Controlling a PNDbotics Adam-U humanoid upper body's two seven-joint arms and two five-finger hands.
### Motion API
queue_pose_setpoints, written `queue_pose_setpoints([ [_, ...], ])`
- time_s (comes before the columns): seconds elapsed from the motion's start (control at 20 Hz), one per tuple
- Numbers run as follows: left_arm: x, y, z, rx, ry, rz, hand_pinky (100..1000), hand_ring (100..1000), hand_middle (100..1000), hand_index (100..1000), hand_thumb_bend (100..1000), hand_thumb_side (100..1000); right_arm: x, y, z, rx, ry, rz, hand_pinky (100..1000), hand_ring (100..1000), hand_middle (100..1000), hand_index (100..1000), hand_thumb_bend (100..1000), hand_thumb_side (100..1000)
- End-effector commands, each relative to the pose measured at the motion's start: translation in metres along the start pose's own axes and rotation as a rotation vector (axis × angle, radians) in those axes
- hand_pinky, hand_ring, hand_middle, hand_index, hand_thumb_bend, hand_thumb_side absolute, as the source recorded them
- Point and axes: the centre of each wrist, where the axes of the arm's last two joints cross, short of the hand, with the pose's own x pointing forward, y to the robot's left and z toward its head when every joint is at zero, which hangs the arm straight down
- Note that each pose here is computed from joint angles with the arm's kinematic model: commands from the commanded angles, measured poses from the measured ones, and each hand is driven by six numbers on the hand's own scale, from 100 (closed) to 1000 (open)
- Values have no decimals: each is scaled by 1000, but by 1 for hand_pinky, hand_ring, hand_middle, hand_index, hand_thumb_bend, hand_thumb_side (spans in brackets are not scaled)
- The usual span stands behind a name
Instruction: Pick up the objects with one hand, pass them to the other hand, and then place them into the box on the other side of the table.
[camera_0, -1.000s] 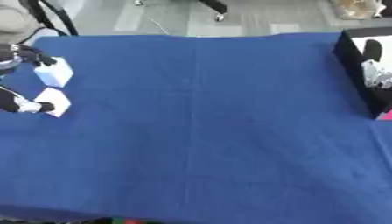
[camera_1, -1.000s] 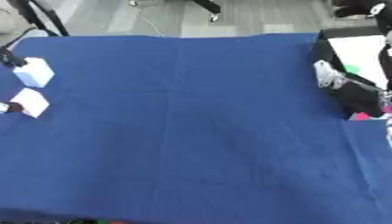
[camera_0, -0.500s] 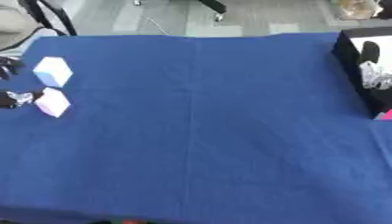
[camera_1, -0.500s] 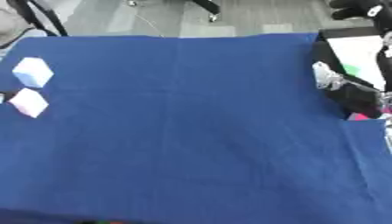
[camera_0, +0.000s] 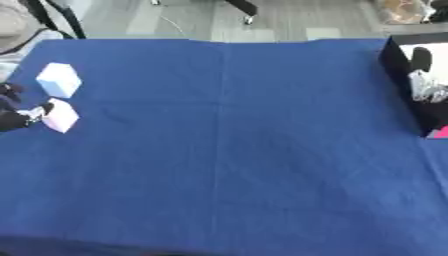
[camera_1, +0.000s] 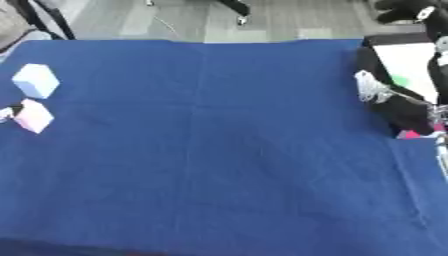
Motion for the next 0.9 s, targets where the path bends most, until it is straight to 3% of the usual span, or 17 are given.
queue_pose_setpoints([
  [0.05,-1,10,-4,51,41,20,772,664,682,859,503,657,1,-5,-4,-4,-16,7,820,714,743,939,100,170],
  [0.9,12,-9,-12,37,76,70,760,640,643,846,503,654,1,-2,-3,2,-13,-4,820,712,742,939,100,174],
])
